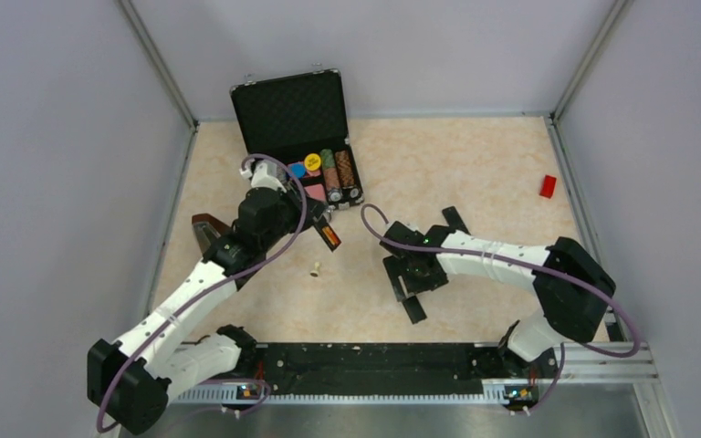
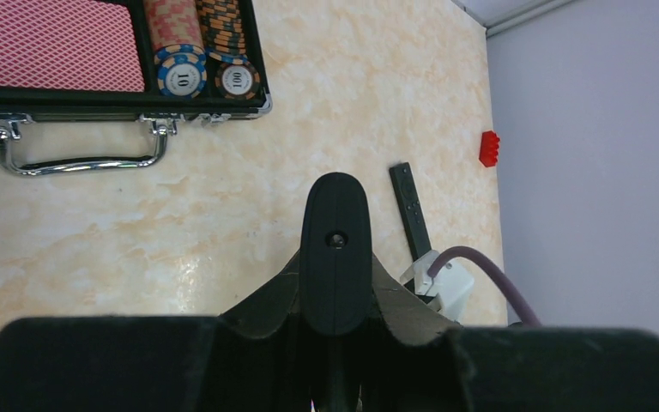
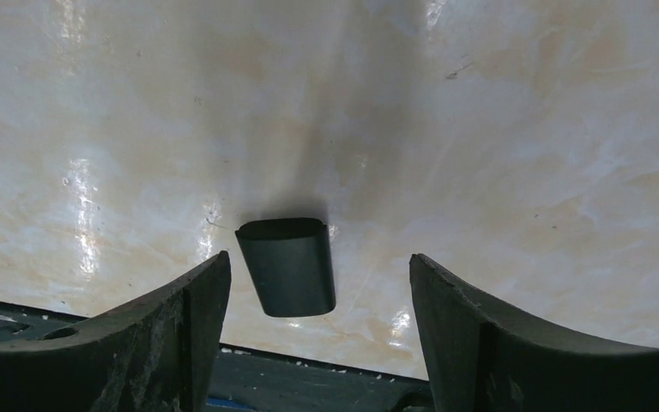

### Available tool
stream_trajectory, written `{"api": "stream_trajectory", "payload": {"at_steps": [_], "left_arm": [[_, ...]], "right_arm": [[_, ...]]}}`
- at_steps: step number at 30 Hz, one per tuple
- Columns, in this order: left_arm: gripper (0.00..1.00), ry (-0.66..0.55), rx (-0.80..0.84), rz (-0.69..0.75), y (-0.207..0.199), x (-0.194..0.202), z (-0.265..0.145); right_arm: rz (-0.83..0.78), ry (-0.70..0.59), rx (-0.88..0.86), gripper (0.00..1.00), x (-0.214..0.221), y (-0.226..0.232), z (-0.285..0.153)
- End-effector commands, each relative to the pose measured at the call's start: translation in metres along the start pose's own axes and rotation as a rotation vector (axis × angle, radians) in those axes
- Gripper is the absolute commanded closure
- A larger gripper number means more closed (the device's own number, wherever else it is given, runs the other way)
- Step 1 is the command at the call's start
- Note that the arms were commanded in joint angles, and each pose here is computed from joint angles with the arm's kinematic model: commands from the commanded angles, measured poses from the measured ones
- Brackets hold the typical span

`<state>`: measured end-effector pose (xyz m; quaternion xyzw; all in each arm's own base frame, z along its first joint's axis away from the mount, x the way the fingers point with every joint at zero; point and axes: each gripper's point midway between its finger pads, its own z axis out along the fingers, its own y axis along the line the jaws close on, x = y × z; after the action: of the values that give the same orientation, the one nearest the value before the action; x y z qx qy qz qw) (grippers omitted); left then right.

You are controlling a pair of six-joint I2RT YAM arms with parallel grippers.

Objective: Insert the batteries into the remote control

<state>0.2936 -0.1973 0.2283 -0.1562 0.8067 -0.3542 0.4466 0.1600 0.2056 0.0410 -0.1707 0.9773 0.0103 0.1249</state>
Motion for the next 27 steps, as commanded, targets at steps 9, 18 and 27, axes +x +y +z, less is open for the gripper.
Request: {"api": "stream_trajectory", "payload": {"at_steps": [9, 18, 27], "left_arm": [[1.0, -0.078, -0.018, 0.008, 0.01, -0.015, -0.013], [1.0, -0.1, 0.004, -0.005, 0.008, -0.019, -0.023], [1.0, -0.125, 0.035, -0.045, 0.005, -0.02, -0.033]], "right_arm": [[-0.032, 0.093, -0.029, 0.35, 0.02, 0.019, 0.028], [0.17, 0.051, 0.025, 0.74, 0.019, 0.012, 0.027], [0.898, -0.157, -0.007, 0.67, -0.035, -0.003, -0.001]]}}
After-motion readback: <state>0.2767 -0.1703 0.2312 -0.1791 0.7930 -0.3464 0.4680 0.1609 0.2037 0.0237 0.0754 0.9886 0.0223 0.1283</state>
